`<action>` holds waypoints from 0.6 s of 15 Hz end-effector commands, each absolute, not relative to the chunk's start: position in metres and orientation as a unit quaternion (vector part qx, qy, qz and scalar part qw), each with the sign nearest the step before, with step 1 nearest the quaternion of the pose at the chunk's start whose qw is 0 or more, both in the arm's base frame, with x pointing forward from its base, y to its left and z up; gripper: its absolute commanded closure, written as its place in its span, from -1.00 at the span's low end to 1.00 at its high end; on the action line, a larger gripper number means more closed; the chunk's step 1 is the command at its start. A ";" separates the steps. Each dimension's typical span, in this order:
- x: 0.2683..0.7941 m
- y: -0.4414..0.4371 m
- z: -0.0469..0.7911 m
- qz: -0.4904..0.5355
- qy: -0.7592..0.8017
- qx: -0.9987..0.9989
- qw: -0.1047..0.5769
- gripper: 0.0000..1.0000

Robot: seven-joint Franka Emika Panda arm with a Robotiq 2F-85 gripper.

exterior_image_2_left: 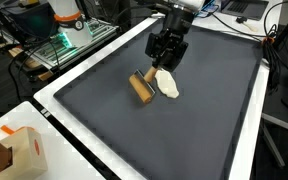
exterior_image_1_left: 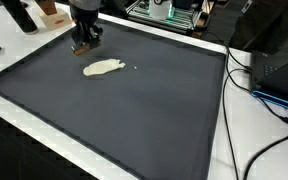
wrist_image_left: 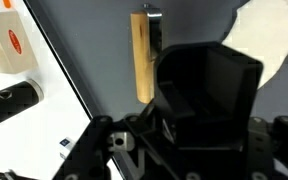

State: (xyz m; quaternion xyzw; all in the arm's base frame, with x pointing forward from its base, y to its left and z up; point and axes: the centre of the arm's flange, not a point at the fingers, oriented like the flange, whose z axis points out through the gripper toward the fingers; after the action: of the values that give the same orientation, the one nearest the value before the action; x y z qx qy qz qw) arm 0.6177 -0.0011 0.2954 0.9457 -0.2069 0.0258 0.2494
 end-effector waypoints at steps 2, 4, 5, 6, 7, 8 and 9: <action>0.610 -0.005 0.312 0.027 -0.185 0.957 0.221 0.54; 0.610 -0.006 0.317 0.024 -0.172 0.964 0.202 0.54; 0.609 -0.007 0.320 0.023 -0.165 0.967 0.192 0.54; 0.608 -0.008 0.324 0.022 -0.158 0.970 0.181 0.54; 0.609 -0.009 0.327 0.022 -0.151 0.974 0.170 0.54; 0.610 -0.010 0.332 0.023 -0.144 0.976 0.160 0.54; 0.610 -0.012 0.336 0.023 -0.136 0.979 0.150 0.54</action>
State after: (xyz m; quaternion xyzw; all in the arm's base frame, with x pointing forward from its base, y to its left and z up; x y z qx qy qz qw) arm 0.6207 -0.0041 0.3195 0.9696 -0.1585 0.0234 0.1847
